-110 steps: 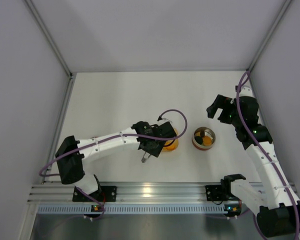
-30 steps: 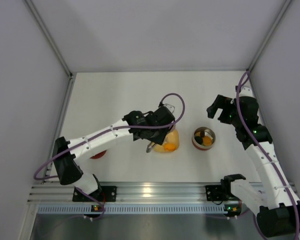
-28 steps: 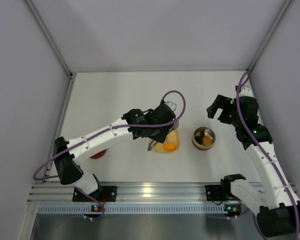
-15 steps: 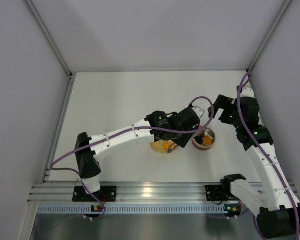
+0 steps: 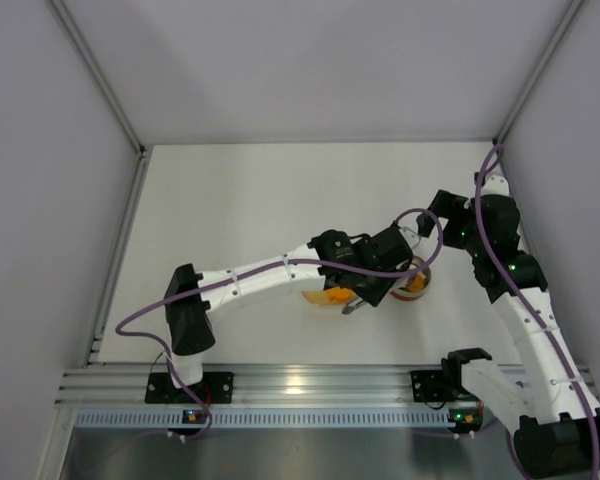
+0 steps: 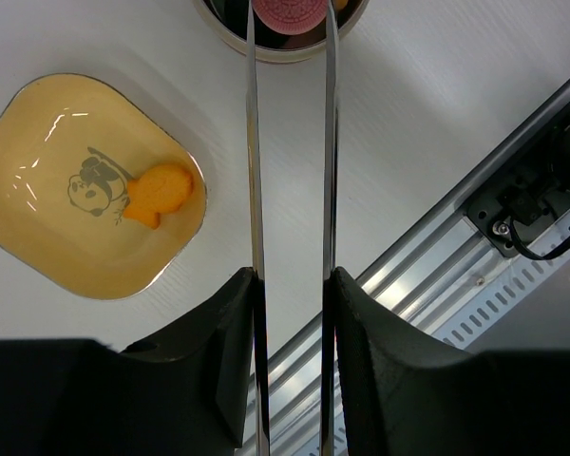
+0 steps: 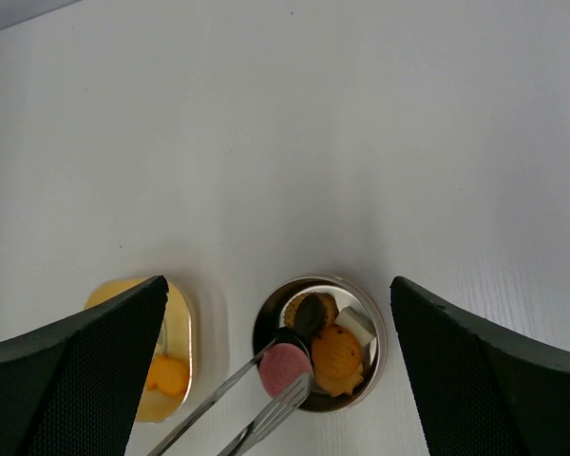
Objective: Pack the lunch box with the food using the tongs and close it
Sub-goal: Place the fake food in the packing box.
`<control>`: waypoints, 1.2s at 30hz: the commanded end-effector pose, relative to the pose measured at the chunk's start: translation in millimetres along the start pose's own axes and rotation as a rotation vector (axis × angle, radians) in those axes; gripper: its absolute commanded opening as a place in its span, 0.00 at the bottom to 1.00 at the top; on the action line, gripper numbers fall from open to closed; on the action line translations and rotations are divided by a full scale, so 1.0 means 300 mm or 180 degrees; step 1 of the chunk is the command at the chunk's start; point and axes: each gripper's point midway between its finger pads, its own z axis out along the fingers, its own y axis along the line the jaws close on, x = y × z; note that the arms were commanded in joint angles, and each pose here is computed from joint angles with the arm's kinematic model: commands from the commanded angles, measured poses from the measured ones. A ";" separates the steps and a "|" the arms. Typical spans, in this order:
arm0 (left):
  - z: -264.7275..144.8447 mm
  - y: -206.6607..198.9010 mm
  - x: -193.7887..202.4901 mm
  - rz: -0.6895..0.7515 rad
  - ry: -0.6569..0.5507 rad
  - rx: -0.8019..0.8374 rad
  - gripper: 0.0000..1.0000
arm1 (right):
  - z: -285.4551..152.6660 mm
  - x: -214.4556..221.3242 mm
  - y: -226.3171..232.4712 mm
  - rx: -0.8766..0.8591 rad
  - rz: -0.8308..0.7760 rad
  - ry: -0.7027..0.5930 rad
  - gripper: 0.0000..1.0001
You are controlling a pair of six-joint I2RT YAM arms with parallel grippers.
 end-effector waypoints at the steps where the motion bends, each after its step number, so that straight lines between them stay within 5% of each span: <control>1: -0.001 -0.036 -0.048 0.0038 -0.0177 0.0110 0.40 | -0.036 -0.061 0.011 -0.0013 -0.0041 -0.0167 0.99; 16: 0.069 -0.015 -0.022 0.0061 -0.0097 -0.0031 0.47 | -0.039 -0.061 0.010 -0.0015 -0.0046 -0.0171 0.99; 36: -0.111 0.019 -0.137 0.0060 -0.0609 -0.0086 0.54 | -0.038 -0.059 0.010 -0.0014 -0.0036 -0.0167 0.99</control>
